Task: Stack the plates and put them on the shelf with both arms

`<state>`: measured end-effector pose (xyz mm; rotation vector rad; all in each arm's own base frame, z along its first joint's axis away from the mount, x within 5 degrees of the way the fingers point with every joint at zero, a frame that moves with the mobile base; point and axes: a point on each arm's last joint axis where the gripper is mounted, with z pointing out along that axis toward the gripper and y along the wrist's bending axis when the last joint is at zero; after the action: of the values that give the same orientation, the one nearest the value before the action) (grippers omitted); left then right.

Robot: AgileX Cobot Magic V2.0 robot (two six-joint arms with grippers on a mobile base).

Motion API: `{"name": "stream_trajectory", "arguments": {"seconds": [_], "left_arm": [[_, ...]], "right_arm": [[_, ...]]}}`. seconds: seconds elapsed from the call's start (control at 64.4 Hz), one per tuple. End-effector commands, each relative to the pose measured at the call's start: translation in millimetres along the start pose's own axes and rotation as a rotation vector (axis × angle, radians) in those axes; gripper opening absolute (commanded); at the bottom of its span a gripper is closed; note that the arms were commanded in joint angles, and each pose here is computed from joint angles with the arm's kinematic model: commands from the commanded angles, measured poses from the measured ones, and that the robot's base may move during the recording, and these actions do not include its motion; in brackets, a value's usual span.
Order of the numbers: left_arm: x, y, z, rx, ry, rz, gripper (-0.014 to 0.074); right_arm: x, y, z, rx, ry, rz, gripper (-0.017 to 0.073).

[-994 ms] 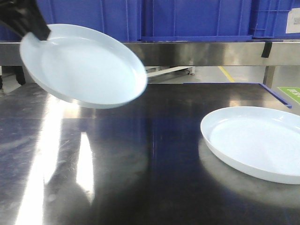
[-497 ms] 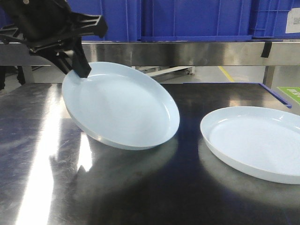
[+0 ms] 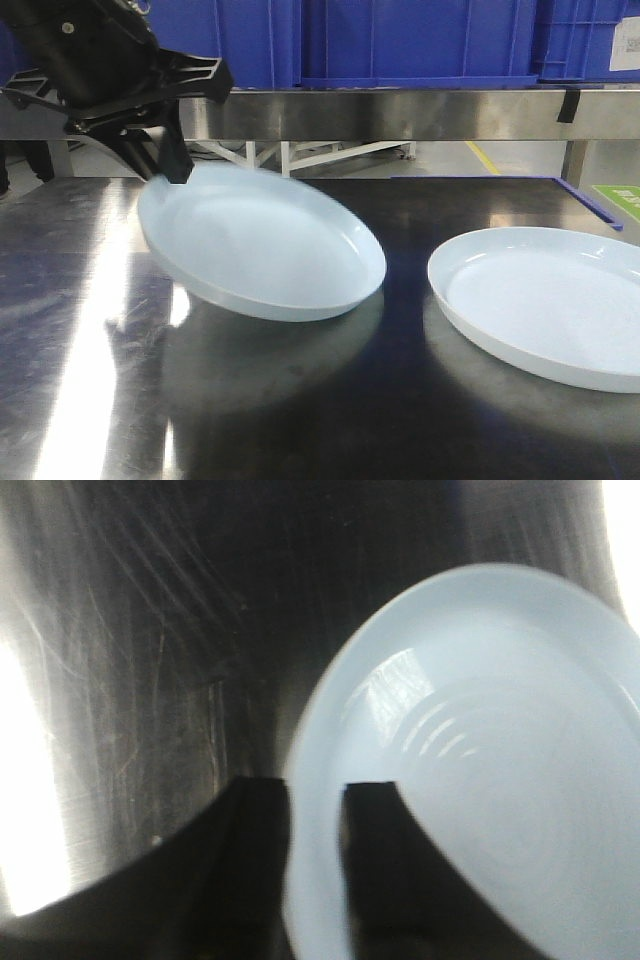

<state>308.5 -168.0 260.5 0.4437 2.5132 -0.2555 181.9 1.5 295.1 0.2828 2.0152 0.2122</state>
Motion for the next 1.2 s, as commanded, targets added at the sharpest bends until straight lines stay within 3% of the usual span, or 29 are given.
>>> {"name": "stream_trajectory", "arguments": {"seconds": [0.0, 0.078, 0.202, 0.295, 0.404, 0.45, 0.668, 0.87, 0.978, 1.18], "left_arm": [[-16.3, -3.5, -20.6, 0.006, -0.114, 0.015, 0.0475], [-16.3, -3.3, -20.6, 0.003, -0.114, 0.019, 0.0537], [-16.3, -3.3, -20.6, 0.003, -0.114, 0.019, 0.0474], [-16.6, -3.3, -22.1, 0.004, -0.118, 0.019, 0.0328], [-18.0, -2.7, -30.3, 0.006, -0.139, 0.017, 0.0064], [-19.7, -3.0, -37.0, 0.009, -0.161, 0.016, 0.0109], [-27.5, 0.1, -91.3, 0.03, -0.342, -0.017, 0.0087], [-25.2, 18.4, -158.9, 0.008, -0.538, -0.058, 0.0087], [-15.0, 35.5, -190.8, -0.045, -0.626, -0.087, 0.0087], [34.6, 70.0, -230.7, -0.192, -0.766, -0.183, 0.0087]], "right_arm": [[-18.9, 4.3, -5.1, -0.02, -0.114, -0.012, 0.0444], [-18.9, 4.3, -5.1, -0.02, -0.114, -0.012, 0.0444], [-18.9, 4.3, -5.1, -0.02, -0.114, -0.012, 0.0444], [-18.9, 4.3, -5.1, -0.02, -0.114, -0.012, 0.0444], [-18.9, 4.3, -5.1, -0.02, -0.114, -0.012, 0.0444], [-18.9, 4.3, -5.1, -0.02, -0.114, -0.012, 0.0444], [-18.9, 4.3, -5.1, -0.02, -0.114, -0.012, 0.0444], [-18.9, 4.3, -5.1, -0.02, -0.114, -0.012, 0.0444], [-18.6, 4.2, -5.1, -0.019, -0.111, -0.012, 0.0444], [-16.7, 3.9, -4.9, -0.016, -0.09, -0.012, 0.0444]]}}
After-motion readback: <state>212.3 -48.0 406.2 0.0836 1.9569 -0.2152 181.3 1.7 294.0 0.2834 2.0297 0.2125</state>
